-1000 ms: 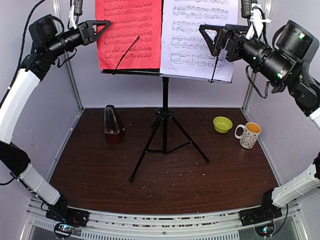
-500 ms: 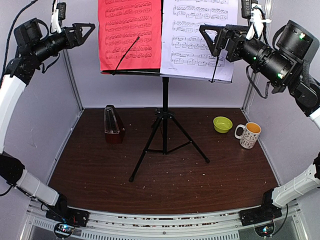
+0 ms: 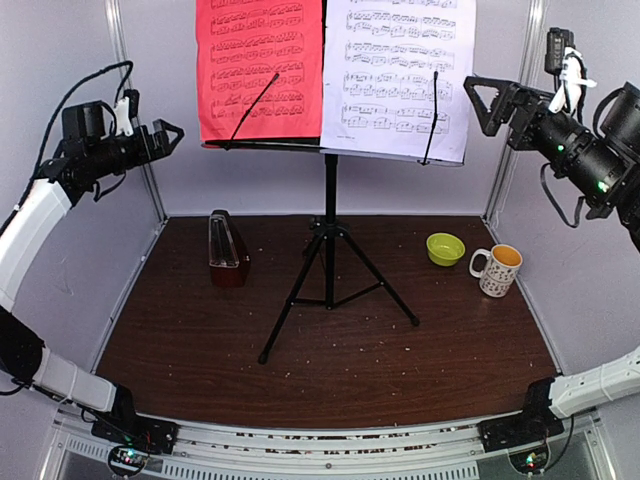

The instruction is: Set up the instrument practice props

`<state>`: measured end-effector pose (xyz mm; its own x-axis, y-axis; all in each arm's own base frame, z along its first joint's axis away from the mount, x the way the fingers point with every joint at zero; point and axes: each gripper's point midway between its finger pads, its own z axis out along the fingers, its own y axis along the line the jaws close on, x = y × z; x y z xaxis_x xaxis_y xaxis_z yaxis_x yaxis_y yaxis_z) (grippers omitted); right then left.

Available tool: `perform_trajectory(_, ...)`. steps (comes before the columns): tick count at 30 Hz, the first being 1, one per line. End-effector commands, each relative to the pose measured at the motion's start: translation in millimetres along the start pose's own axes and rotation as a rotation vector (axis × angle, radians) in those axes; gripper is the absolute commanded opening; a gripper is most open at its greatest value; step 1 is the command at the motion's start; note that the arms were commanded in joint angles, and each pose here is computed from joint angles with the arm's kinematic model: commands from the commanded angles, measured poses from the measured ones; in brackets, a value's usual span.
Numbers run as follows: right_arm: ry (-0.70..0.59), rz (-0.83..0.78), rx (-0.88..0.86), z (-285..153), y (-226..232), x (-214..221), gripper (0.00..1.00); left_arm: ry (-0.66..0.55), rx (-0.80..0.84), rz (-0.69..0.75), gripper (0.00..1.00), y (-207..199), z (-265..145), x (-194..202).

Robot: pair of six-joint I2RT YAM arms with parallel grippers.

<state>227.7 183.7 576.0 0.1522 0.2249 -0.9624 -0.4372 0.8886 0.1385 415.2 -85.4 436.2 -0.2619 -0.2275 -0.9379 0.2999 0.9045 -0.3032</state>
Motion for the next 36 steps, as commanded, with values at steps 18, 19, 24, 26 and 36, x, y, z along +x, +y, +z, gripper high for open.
perform_trajectory(18, 0.184, 0.201, 0.205, -40, -63, 109, 1.00, 0.371, -0.049, -0.027, 0.98, 25, 70, 150)
perform_trajectory(19, 0.187, 0.208, 0.206, -41, -63, 111, 1.00, 0.382, -0.043, -0.025, 0.98, 23, 75, 154)
perform_trajectory(24, 0.205, 0.224, 0.209, -43, -64, 123, 1.00, 0.459, -0.046, -0.005, 0.98, 17, 98, 183)
perform_trajectory(26, 0.208, 0.231, 0.211, -44, -64, 126, 1.00, 0.485, -0.067, 0.000, 0.98, 20, 104, 195)
perform_trajectory(36, 0.221, 0.245, 0.213, -44, -64, 134, 1.00, 0.579, -0.167, 0.015, 0.83, 42, 124, 242)
